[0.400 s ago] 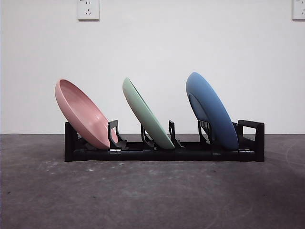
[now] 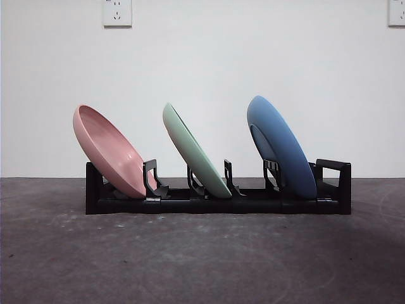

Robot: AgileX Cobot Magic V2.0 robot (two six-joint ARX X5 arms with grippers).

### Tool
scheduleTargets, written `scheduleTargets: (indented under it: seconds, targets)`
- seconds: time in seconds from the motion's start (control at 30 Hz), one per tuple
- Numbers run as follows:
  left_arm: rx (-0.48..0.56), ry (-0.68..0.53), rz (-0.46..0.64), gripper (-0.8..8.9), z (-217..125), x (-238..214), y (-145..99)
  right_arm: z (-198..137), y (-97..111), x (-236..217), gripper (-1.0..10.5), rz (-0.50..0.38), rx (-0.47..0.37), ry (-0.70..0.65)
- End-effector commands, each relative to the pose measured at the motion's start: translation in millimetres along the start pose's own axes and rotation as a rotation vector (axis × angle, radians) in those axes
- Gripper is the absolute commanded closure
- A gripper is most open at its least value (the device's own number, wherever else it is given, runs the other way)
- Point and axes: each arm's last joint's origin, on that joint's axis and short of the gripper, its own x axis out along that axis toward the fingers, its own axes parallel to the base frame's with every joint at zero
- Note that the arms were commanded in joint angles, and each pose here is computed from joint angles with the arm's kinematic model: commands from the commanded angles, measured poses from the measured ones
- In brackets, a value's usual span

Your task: Place the plate

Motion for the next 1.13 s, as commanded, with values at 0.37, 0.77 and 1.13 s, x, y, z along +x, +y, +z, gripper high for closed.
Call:
scheduleTargets:
  seconds: [0.37, 0.77, 1.13]
  targets:
    - [-0.043, 0.018, 0.006, 8.06, 45, -6, -14, 35, 6, 0, 9.3, -0.004, 0.076, 0.012]
    - [0.074, 0.375, -0.002, 8.03, 97, 24, -36, 97, 26, 41, 9.3, 0.131, 0.079, 0.365]
    - [0.046, 0.759, -0.048, 8.03, 119, 80, -51, 138, 43, 107, 9.3, 0.286, 0.103, 0.698]
